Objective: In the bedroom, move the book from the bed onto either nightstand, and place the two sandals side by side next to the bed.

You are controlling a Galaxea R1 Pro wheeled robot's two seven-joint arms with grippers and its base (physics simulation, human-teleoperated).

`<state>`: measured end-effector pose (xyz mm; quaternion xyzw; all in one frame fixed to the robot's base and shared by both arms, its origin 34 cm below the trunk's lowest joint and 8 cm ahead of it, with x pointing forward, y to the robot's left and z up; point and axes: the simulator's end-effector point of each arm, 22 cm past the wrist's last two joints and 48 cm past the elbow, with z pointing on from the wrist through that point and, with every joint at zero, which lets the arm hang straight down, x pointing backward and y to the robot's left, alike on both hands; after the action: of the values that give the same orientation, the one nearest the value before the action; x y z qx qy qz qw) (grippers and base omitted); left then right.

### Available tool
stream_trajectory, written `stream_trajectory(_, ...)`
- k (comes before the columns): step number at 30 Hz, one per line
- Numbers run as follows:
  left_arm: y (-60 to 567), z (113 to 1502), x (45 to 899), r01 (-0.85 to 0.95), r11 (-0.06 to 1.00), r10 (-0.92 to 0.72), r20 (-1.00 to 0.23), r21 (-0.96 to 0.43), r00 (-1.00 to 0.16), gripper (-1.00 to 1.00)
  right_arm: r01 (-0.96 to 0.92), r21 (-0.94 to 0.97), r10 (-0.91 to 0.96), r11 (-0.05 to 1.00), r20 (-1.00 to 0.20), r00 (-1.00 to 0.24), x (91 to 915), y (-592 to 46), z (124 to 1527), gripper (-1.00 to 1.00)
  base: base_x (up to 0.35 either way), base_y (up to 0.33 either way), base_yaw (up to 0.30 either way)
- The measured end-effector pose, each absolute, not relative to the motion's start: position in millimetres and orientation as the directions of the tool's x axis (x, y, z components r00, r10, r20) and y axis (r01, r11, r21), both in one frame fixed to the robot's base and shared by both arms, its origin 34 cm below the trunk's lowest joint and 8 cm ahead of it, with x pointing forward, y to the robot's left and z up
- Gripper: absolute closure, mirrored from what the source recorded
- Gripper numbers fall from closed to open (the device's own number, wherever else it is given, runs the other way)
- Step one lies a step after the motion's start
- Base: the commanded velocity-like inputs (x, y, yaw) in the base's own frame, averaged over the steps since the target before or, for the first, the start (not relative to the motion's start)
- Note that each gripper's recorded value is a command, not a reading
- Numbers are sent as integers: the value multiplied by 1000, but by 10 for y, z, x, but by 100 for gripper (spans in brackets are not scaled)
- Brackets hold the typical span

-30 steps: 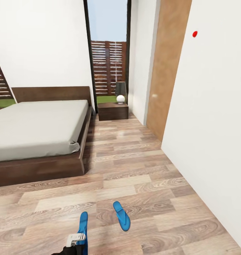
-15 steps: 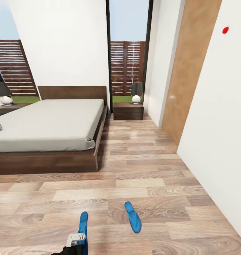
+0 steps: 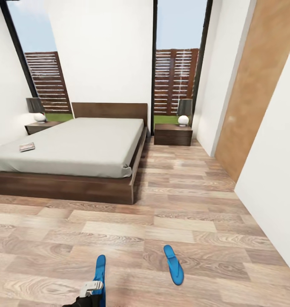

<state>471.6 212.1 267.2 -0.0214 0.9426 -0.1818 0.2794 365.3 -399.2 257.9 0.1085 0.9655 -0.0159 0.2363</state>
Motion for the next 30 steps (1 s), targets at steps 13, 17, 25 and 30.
stream_trajectory(13,2121,2672,4716,61,933,-142,-519,-355,-843,100,218,21,203,976,-460,-865,3653,-3989,2578,-100,0,0,289)
stream_trajectory(17,2121,2672,4716,61,933,-142,-519,-355,-843,100,217,20,202,976,-460,-865,3653,-3993,2579,-100,0,0,289)
stream_trajectory(25,2121,2672,4716,61,933,-142,-519,-355,-843,100,217,20,202,976,-460,-865,3654,-3995,2580,-100,0,0,289)
stream_trajectory(30,2121,2672,4716,61,933,-142,-519,-355,-843,100,218,21,203,976,-461,-864,3657,-3995,2582,-100,0,0,289)
